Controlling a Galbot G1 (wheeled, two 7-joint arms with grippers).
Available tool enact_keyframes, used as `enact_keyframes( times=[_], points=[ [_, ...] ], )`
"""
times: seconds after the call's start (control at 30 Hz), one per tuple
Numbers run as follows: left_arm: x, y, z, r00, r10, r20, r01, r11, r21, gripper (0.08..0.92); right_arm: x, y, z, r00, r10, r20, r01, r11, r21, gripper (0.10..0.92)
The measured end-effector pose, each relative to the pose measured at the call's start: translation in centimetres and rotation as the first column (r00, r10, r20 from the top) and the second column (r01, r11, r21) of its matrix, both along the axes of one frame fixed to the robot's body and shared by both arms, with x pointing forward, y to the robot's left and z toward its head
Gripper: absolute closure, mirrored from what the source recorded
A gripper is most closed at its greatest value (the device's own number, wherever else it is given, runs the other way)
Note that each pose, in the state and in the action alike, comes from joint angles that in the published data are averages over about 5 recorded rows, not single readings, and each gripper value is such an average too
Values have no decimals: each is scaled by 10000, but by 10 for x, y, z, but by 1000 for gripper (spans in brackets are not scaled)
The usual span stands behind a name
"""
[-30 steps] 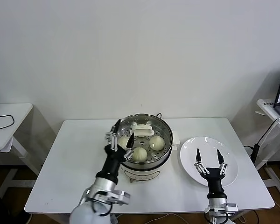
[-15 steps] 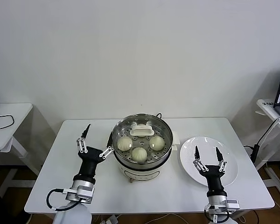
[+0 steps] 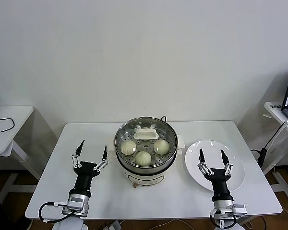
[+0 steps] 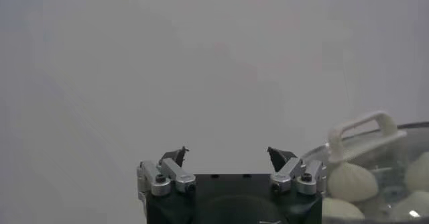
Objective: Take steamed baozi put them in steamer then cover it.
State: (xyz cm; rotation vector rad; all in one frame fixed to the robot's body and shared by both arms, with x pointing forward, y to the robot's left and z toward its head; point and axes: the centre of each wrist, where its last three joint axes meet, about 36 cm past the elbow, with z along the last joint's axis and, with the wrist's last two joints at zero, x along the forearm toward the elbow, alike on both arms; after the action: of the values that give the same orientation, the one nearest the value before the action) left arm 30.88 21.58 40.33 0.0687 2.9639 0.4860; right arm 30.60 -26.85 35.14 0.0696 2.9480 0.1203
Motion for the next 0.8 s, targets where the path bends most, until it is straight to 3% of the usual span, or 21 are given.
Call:
enact_keyframes(
  times=[0.8],
  points=[
    [-5,6,-24,9981,-78,-606,40,9981,-620,177,-4,-3,8,9996,-96,-254,90,9997,-240,200]
  ],
)
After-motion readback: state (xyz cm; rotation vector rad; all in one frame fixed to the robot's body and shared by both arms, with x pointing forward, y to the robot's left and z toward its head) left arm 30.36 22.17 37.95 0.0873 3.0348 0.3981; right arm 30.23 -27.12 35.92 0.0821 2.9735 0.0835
